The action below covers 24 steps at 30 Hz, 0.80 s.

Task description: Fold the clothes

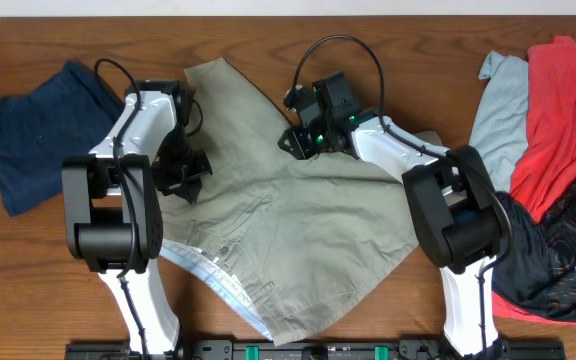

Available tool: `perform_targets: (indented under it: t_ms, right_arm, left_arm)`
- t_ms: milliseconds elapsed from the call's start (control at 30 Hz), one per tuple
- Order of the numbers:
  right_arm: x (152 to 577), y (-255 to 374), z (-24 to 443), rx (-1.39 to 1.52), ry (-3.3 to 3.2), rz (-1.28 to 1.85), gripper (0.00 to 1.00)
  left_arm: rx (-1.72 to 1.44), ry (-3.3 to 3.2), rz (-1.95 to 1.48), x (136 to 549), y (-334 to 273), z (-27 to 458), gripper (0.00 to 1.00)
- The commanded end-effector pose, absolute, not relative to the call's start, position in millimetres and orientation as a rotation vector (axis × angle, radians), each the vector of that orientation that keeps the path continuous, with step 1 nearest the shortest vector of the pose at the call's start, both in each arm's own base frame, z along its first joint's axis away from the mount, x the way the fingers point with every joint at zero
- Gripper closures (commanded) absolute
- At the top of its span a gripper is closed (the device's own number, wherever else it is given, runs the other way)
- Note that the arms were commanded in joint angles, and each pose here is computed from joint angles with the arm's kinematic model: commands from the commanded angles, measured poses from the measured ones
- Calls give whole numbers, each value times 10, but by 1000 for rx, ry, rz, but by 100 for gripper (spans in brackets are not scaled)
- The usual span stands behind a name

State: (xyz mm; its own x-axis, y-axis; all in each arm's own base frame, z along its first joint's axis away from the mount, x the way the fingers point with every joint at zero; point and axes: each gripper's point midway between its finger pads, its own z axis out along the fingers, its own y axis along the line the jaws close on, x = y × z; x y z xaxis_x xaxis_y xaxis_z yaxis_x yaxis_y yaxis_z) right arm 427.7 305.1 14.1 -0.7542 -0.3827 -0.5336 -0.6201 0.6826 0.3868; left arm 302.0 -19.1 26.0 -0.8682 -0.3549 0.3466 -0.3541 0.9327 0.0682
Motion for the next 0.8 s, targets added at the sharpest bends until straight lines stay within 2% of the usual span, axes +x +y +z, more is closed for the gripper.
perform_targets:
  t_ms: [0,167,300,433,533,633,700,733,767]
  right_arm:
    - [4248,3048,144,-737,2526,773,99]
    - [4616,2462,249,-455,2592,498,99]
    - [4922,1662,752,-159,2558,201,99]
    - [4895,1179,1219,-38,2514,51,99]
    - [4718,1332,1441,-124,2524,183,99]
    - [4392,2092,1644,-557,2436,608,98]
    - [4078,2561,1759,-806,2329,861,82]
    - [3974,2683,1756,-876,2307,900,64]
    - [3919,2749,1703,-914,2315,872,59]
  left_arm:
    - [541,-2745,-25,3008,-165,320,94]
    - [552,-2822,3,3196,-175,263,94]
    - [569,-2917,81,3452,-233,213,94]
    - [577,-2935,215,3556,-373,217,94]
    - [577,-2939,239,3577,-398,219,94]
    - [578,-2942,241,3585,-399,218,94]
    - [578,-2941,240,3584,-399,218,94]
    - [577,-2941,240,3584,-399,218,94]
    - [577,-2941,240,3583,-399,218,94]
